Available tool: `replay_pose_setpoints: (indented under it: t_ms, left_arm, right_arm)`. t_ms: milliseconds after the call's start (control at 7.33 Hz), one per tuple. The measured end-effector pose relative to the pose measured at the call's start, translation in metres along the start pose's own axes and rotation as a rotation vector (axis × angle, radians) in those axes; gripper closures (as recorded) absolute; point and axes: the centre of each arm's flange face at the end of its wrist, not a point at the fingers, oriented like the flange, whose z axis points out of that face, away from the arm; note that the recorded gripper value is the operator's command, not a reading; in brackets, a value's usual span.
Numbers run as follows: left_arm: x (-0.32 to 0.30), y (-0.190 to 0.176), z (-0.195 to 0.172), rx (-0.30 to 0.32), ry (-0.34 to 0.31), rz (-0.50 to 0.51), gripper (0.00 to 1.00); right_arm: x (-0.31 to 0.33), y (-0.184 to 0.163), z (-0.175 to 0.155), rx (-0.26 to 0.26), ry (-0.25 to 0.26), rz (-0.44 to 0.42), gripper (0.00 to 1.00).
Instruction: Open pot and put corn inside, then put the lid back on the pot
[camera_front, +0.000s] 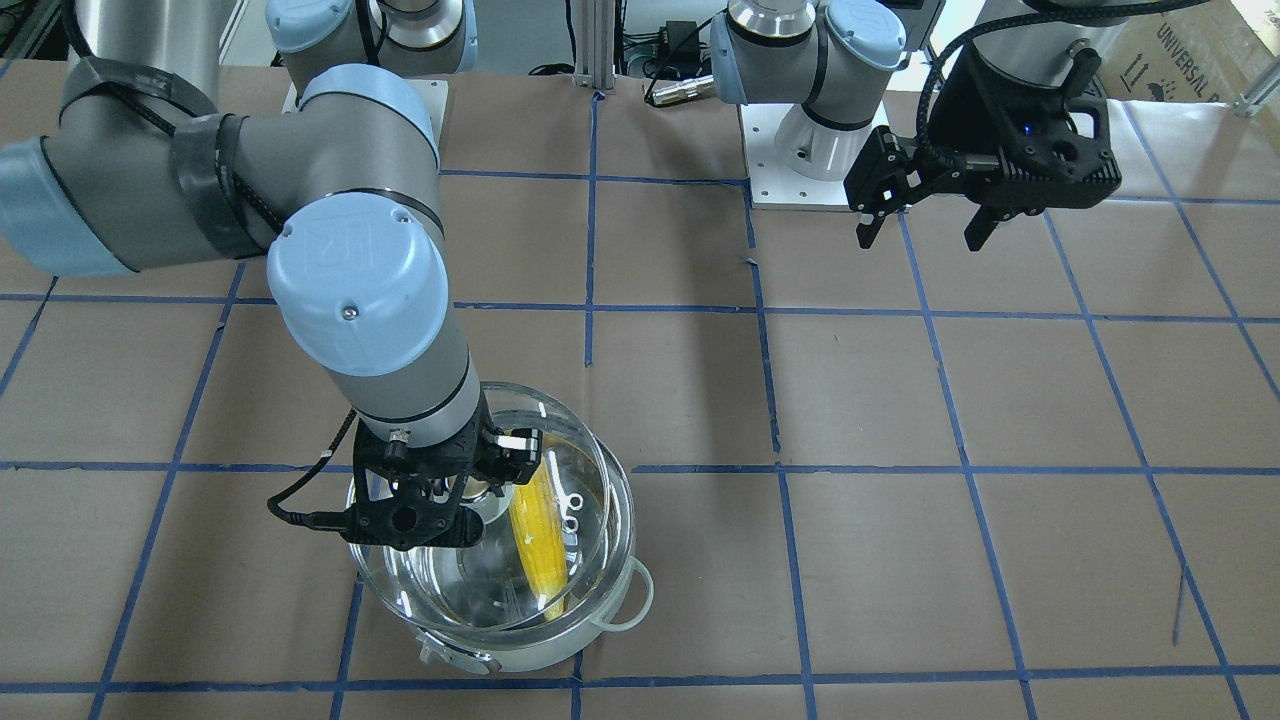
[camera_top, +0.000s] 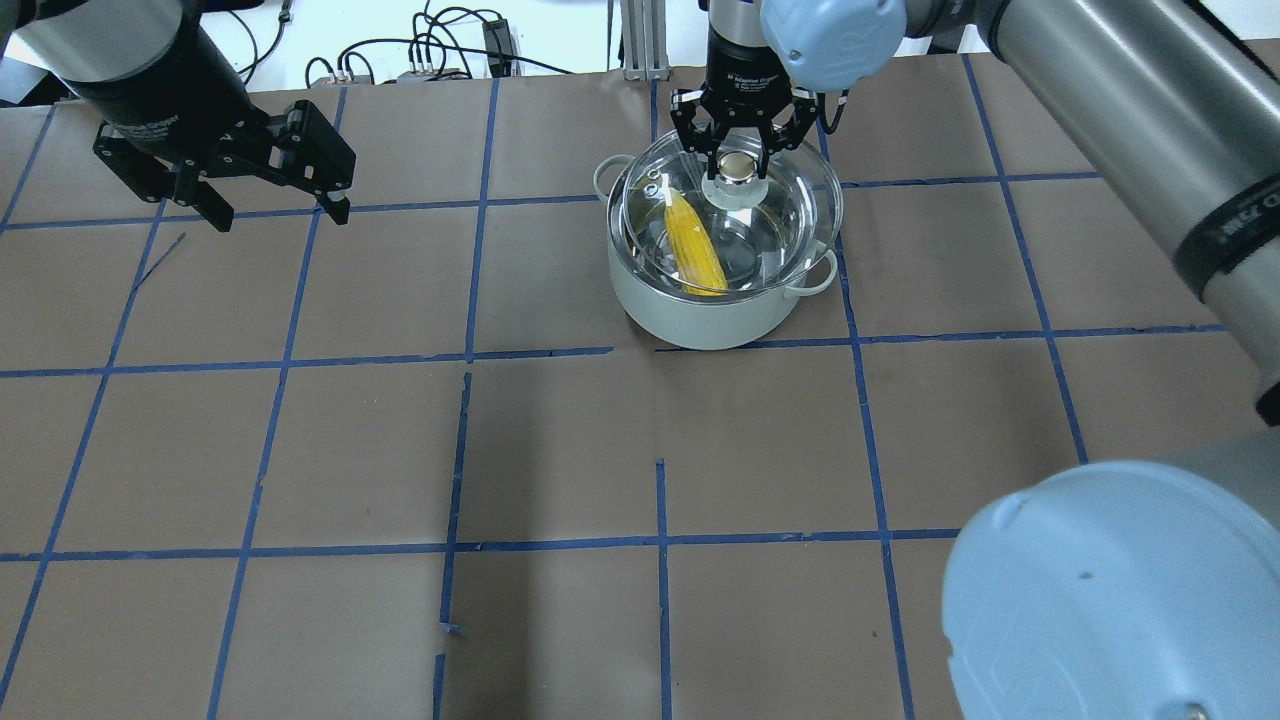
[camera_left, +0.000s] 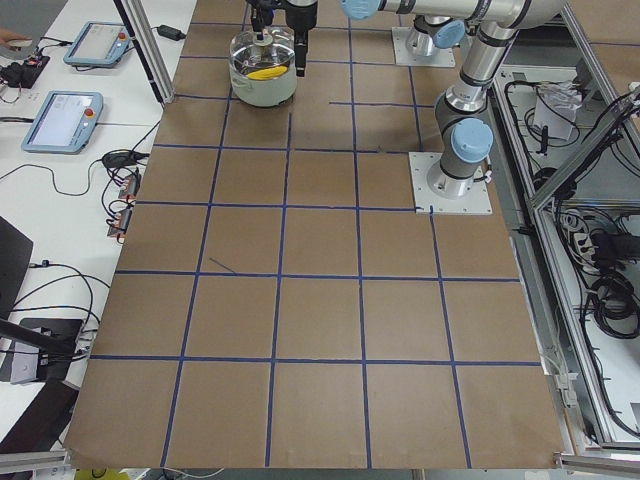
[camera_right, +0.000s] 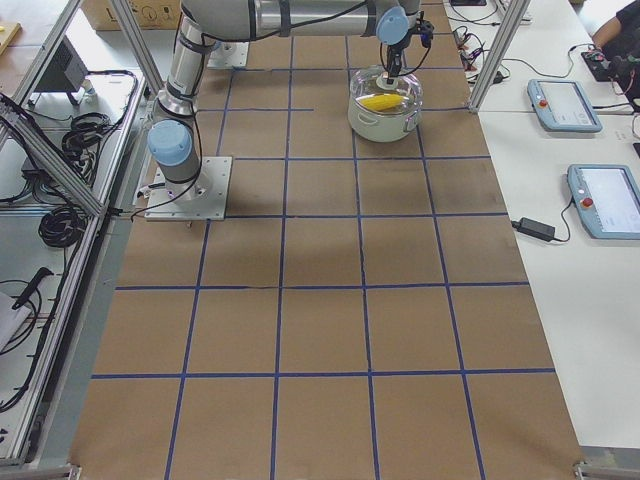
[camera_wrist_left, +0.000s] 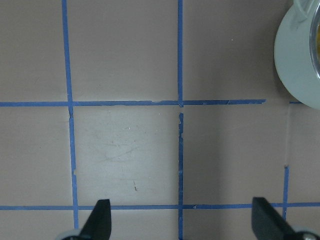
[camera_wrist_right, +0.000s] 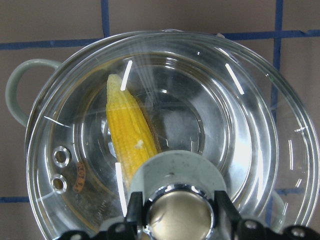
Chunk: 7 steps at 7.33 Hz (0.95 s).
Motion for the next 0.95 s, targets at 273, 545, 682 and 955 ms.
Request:
replay_pose_setpoints:
  t_ms: [273,545,682,955]
  left_arm:
    - [-0.0002,0.0002,0.0004,-0.001,0.0,-0.002,0.01]
    - [0.0005,0.0002,0.0004,0.001,0.0,-0.001,0.01]
    - [0.0008,0.0002,0.0005,0.001,0.0,0.0,0.01]
    - [0.0008,0.0003,0.0017,-0.003,0.0,0.0,0.01]
  right_arm:
    - [-0.0036,-0.0034,0.0082,0.001,0.0,-0.004,0.6]
    - [-0.0045,-0.0039,0.0097,0.001,0.0,-0.006,0.6]
    - [-0.0046,-0.0039,0.0101,0.0,0.0,-0.006,0.6]
    - [-0.006,-0.0034,0.0108,-0.001,0.0,-0.008,0.6]
